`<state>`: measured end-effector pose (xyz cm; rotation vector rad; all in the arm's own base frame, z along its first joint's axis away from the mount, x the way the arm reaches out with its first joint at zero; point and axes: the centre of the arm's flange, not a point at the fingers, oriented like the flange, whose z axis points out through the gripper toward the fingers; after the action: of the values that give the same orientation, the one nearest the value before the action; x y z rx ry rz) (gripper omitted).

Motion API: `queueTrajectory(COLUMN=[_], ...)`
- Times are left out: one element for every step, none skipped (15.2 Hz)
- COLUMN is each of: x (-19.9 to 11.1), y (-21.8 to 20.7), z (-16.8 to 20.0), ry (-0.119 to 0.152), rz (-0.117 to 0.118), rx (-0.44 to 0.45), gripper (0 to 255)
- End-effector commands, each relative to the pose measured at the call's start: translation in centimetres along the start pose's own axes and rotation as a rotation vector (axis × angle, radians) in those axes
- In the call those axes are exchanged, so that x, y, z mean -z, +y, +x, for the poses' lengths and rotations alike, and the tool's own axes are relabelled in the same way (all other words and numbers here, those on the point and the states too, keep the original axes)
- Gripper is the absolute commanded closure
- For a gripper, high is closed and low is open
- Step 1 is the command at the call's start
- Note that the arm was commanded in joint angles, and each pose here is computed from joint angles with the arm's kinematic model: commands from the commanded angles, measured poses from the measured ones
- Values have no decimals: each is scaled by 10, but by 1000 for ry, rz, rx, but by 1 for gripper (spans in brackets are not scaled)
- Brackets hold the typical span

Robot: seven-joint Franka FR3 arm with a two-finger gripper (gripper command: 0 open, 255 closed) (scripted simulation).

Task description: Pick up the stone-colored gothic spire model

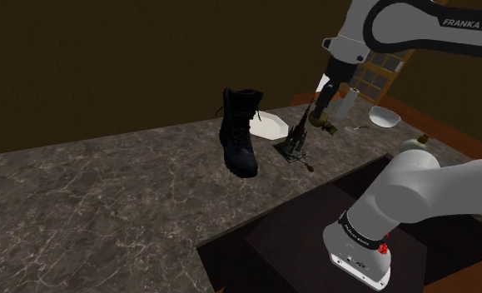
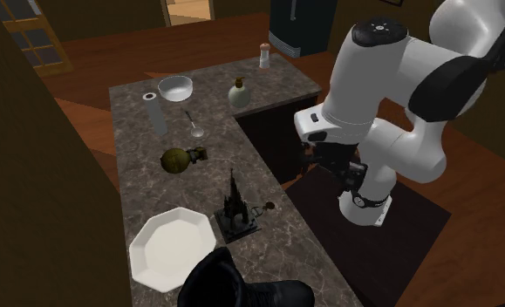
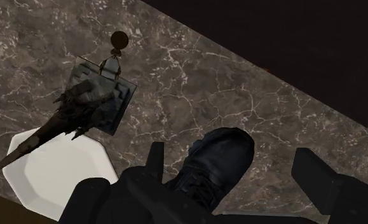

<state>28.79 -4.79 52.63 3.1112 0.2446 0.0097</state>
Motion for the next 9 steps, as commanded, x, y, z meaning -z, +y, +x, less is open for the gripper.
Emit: queueTrajectory(x=[-16,-24,-32,-40,-49,-58,-66,-75,-84], y=[20,31,42,53,64,74,85,96,106], z=[-9,-12,-15,-18,-21,-24,-26,-29,-31], ry=[69,101,133,165,197,230,262,294,326], rz=[3,5,7,9,11,13,15,16,18], rx=[-8,-13,-18,-23,-27,-32,-37,-42,-47], gripper=[0,0,0,0,0,0,0,0,0])
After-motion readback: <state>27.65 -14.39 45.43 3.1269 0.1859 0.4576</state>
